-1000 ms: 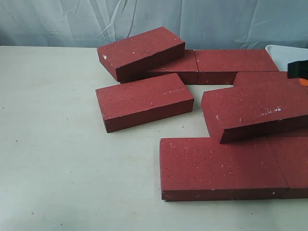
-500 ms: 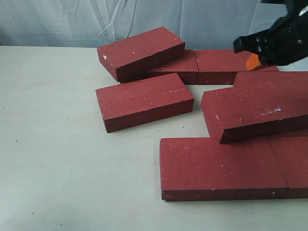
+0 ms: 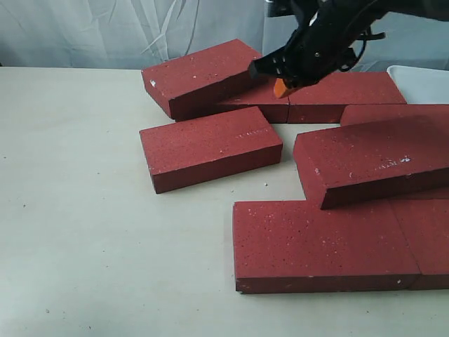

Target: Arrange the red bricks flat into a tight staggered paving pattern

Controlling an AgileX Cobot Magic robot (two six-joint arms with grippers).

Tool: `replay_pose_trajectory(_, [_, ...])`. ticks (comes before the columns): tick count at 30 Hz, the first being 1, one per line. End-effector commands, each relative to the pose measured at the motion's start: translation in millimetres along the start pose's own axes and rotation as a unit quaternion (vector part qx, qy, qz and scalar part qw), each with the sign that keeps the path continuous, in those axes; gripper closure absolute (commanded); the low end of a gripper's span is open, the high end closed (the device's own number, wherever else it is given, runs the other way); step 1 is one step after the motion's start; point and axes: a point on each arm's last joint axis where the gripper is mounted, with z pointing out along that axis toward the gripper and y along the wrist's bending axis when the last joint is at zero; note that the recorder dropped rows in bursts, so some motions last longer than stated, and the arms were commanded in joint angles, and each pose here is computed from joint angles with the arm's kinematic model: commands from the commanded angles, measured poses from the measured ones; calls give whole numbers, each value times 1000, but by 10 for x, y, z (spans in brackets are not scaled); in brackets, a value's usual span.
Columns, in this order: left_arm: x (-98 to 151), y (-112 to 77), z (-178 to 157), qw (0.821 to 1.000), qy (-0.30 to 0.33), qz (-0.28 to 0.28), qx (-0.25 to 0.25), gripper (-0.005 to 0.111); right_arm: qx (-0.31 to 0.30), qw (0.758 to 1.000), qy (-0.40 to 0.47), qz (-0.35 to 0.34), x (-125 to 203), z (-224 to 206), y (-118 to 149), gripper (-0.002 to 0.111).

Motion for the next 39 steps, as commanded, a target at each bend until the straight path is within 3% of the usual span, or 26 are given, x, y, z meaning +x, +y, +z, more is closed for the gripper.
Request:
replay_pose_trajectory(1, [11, 2, -1, 1000, 0, 3, -2, 107, 16, 1000, 15, -13, -145, 266, -46, 109])
replay_pose_trajectory(13, [11, 2, -1, 1000, 0, 3, -2, 107, 78, 993, 81, -39, -115, 829, -248, 109])
replay_pose_trajectory(20, [11, 2, -1, 1000, 0, 3, -2, 107, 75, 991, 103, -33, -45, 957, -263, 109])
replay_pose_trajectory(33, [11, 2, -1, 1000, 0, 3, -2, 107, 110, 978, 176, -26, 76, 882, -330, 109])
replay_pose_trajectory(39, [11, 2, -1, 1000, 0, 3, -2, 107, 105, 983, 146, -20, -52, 475, -258, 109])
